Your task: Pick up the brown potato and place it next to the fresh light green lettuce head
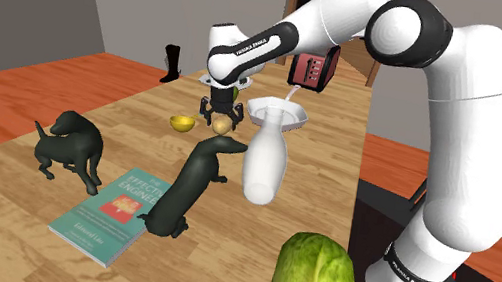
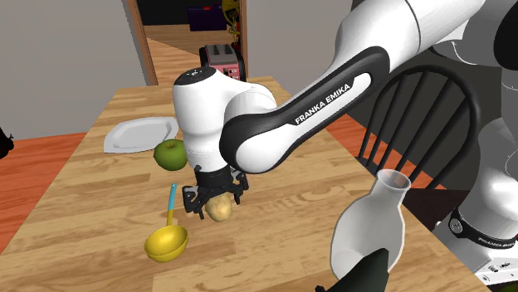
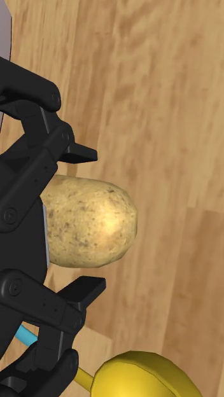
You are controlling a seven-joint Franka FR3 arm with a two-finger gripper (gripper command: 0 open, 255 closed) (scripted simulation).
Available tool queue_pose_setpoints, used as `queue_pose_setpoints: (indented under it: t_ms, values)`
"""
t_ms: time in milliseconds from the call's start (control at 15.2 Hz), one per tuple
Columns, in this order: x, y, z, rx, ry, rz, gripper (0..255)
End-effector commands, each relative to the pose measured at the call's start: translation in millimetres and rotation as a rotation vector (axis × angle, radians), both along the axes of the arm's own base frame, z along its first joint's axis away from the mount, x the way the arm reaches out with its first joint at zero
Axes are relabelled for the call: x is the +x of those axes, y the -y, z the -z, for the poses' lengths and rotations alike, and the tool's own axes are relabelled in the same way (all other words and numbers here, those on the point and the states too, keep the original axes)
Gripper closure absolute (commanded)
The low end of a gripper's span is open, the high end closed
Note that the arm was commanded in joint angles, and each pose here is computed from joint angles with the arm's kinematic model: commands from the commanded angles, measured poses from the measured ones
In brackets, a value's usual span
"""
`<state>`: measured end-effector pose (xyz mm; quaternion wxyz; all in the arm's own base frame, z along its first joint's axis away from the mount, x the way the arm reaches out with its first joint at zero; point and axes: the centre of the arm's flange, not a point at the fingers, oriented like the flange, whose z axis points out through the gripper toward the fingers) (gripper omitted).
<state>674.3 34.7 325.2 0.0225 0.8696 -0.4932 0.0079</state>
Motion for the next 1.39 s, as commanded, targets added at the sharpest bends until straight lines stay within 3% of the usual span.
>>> queue_pose_setpoints:
  t_ms: [0,66,660,1320]
  values:
    - [0,0,0,0.0,0.0,0.0,0]
    - [0,0,0,0.0,0.0,0.0,255]
    - [0,0,0,0.0,0.0,0.0,255]
    - [0,0,-53,0.0,0.0,0.0,255]
